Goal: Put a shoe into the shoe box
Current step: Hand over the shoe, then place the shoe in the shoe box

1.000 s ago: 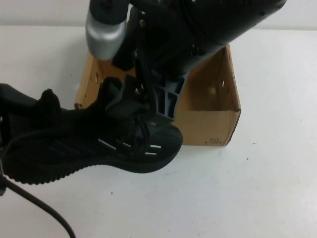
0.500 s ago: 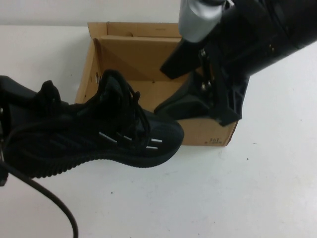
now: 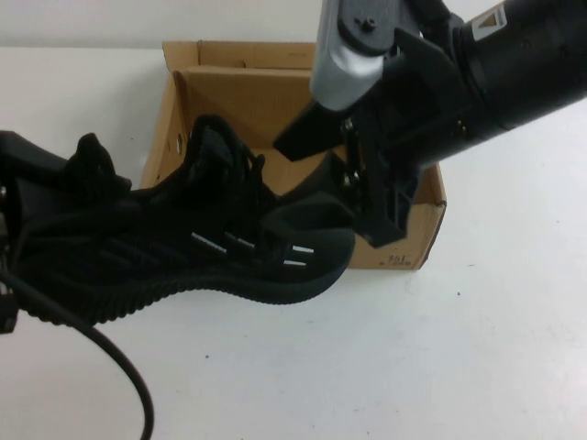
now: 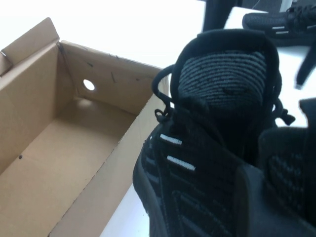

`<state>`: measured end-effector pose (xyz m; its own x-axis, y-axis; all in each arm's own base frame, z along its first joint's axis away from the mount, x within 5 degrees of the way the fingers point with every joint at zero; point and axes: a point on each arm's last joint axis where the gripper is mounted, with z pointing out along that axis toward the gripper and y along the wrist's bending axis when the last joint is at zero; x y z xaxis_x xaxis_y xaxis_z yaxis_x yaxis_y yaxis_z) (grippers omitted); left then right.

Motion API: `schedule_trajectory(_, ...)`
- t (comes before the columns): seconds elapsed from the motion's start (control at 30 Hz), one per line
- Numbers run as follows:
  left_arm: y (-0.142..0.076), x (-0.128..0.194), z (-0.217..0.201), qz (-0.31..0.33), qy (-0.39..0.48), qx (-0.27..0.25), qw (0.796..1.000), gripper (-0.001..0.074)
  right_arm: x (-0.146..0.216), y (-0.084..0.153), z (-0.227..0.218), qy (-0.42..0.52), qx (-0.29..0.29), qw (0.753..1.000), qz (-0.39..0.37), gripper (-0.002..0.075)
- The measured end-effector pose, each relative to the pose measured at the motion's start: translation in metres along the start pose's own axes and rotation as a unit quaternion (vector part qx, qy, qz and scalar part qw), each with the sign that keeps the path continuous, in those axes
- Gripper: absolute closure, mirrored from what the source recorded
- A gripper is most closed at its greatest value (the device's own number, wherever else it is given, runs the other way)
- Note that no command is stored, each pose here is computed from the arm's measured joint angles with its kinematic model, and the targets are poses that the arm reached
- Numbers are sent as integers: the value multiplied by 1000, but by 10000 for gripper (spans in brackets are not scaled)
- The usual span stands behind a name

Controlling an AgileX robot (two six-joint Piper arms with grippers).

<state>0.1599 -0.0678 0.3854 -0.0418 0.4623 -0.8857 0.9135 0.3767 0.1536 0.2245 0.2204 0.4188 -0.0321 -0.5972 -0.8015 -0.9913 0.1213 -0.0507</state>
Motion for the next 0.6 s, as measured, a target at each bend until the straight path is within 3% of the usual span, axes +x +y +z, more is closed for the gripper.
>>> schedule_trajectory(0.47,0,-1,0,-4,-7,1,1000,656,2,-11,31,-37,-60,997,30,238)
schedule_trajectory(0.53,0,-1,0,-3,-5,1,1000,656,3,-13,36,-38,-68,996,38,309)
schedule_trajectory(0.6,0,0,0,-3,-2,0,1000,656,4,-14,38,-38,-69,996,37,491)
